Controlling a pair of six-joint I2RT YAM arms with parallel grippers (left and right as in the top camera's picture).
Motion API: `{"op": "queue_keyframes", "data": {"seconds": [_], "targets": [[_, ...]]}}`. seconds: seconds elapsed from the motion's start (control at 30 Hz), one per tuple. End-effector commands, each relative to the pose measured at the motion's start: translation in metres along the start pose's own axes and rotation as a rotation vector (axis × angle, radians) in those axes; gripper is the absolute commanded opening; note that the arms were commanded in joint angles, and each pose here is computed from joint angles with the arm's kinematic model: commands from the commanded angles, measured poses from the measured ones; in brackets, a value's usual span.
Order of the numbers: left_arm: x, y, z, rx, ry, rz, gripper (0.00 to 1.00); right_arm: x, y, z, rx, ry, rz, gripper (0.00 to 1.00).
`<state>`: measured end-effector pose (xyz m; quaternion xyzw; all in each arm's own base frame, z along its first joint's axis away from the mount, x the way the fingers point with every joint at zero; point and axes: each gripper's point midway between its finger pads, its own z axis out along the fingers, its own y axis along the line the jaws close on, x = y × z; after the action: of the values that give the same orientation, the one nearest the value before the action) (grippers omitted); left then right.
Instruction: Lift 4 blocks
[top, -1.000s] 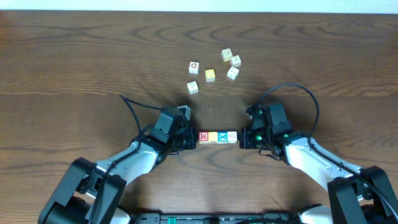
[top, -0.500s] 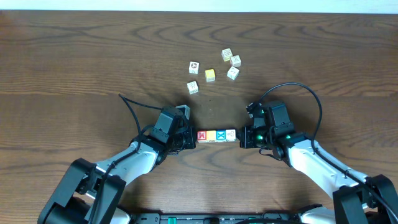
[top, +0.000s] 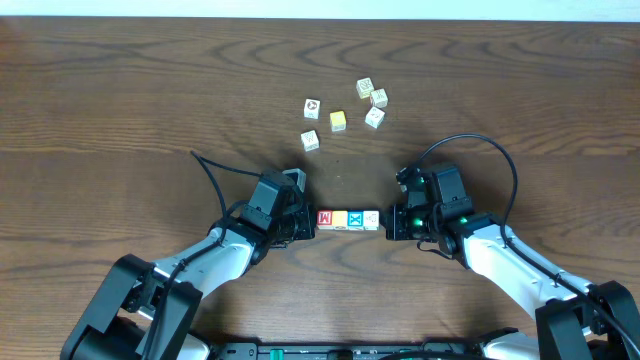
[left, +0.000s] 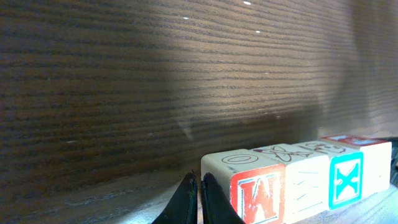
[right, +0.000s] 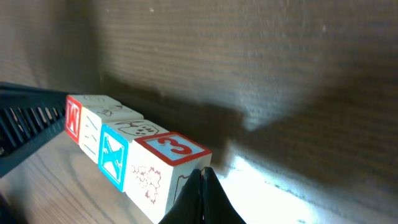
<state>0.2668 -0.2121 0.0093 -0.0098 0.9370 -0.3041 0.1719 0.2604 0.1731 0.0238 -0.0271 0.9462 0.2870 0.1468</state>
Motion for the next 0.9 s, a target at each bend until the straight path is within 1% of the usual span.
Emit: {"op": "queue_keyframes", "data": {"seconds": [0.0, 0.57, 0.87], "targets": [[-0.0017, -0.061, -0.01, 0.224, 0.046, 0.086, 0.07, 0.0172, 0.0544, -0.0045, -0.228, 0.098, -0.053, 0.01], [-0.0034, -0.0631, -0.0124, 0.23, 0.038, 0.091, 0.07, 0.0167, 0.0531, -0.0043, -0.22, 0.099, -0.021, 0.01], [-0.0079, -0.0665, -0.0133, 0.234, 0.028, 0.096, 0.07, 0.0098, 0.0579, -0.0065, -0.228, 0.089, -0.004, 0.01]]}}
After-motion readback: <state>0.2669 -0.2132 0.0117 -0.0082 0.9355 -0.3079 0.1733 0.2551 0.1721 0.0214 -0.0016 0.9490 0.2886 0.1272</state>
